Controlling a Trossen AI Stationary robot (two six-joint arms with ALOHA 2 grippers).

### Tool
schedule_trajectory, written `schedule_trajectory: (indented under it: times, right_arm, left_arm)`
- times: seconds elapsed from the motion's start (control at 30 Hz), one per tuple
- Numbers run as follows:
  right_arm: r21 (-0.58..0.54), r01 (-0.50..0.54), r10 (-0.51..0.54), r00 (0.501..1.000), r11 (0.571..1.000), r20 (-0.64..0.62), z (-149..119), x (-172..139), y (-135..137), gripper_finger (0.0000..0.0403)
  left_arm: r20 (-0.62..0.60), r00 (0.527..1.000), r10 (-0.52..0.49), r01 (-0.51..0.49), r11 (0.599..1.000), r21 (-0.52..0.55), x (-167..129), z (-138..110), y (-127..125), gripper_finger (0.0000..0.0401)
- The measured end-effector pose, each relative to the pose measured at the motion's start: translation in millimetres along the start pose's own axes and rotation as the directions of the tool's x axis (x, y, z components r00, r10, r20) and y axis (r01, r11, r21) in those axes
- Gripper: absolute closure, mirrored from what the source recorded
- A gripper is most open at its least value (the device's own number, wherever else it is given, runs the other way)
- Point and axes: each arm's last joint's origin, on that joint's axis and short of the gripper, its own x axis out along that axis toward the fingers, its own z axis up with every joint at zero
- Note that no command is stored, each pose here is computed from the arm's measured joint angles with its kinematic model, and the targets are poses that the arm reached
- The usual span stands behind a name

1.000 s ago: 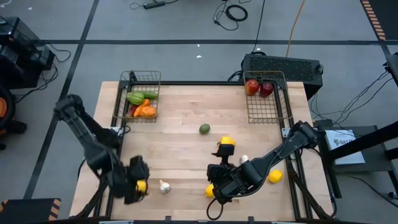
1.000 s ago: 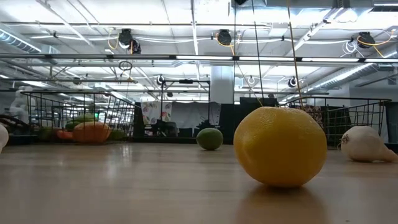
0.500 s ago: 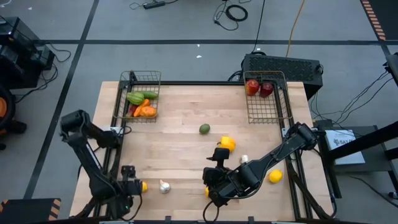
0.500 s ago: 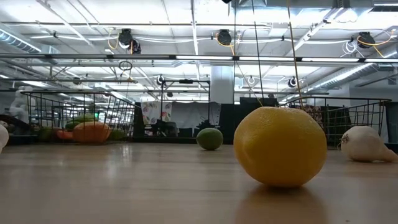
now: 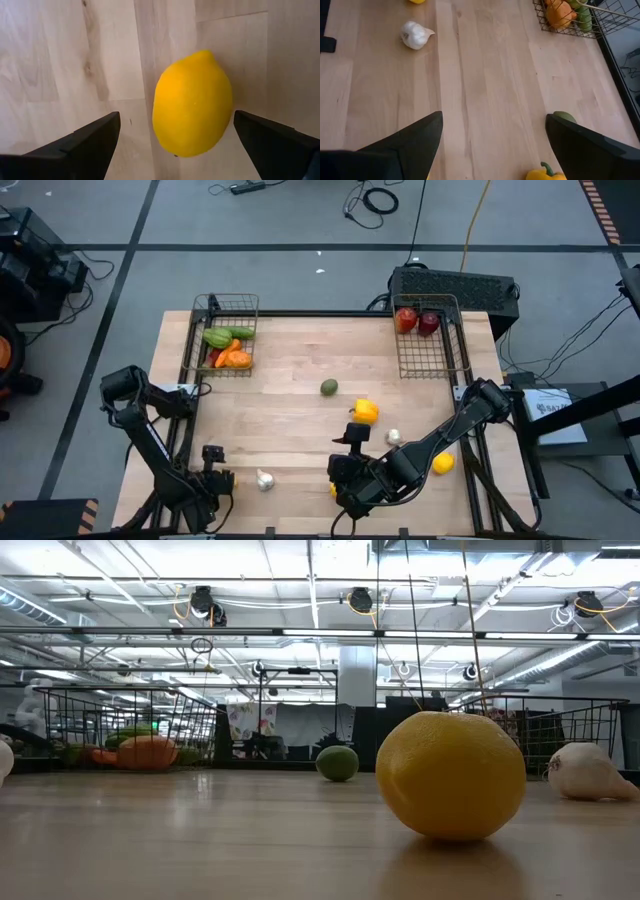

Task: Sort produce into baskets
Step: Put the left yellow lemon into the right wire basket

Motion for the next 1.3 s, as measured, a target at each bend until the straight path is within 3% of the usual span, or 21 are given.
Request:
schedule_trajectory:
  times: [0.23,0.4,0.7,0.93,1.1,1.3]
  right_arm:
    - [-0.001,-0.002,0.002,1.000,1.000,0.002,-1,-1,1,0.0060]
    - [-0.008,-0.002,0.002,1.000,1.000,0.001,-1,-1,1,0.0060]
    - [-0.048,0.005,-0.005,1.000,0.999,0.002,-1,-1,1,0.0060]
    - [-0.085,0.030,-0.026,0.999,0.996,0.043,2,0,2,0.0060]
    - [-0.215,-0.005,0.039,0.987,0.977,0.156,12,8,16,0.0060]
    - [-0.447,-0.022,0.176,0.936,0.894,0.305,20,16,31,0.0060]
  left_arm:
    - [-0.010,1.000,0.015,-0.015,1.000,0.006,8,-4,3,0.0022]
    - [0.026,0.999,-0.037,0.037,0.999,-0.012,17,-4,1,0.0074]
    - [0.095,0.995,-0.029,0.029,1.000,-0.005,9,3,-3,0.0161]
    - [0.113,0.993,-0.022,0.027,0.999,-0.047,5,17,3,0.0167]
    - [0.148,0.988,-0.054,0.060,0.998,-0.033,-16,42,5,0.0165]
    - [0.292,0.951,-0.100,0.103,0.995,0.005,-68,77,19,0.0165]
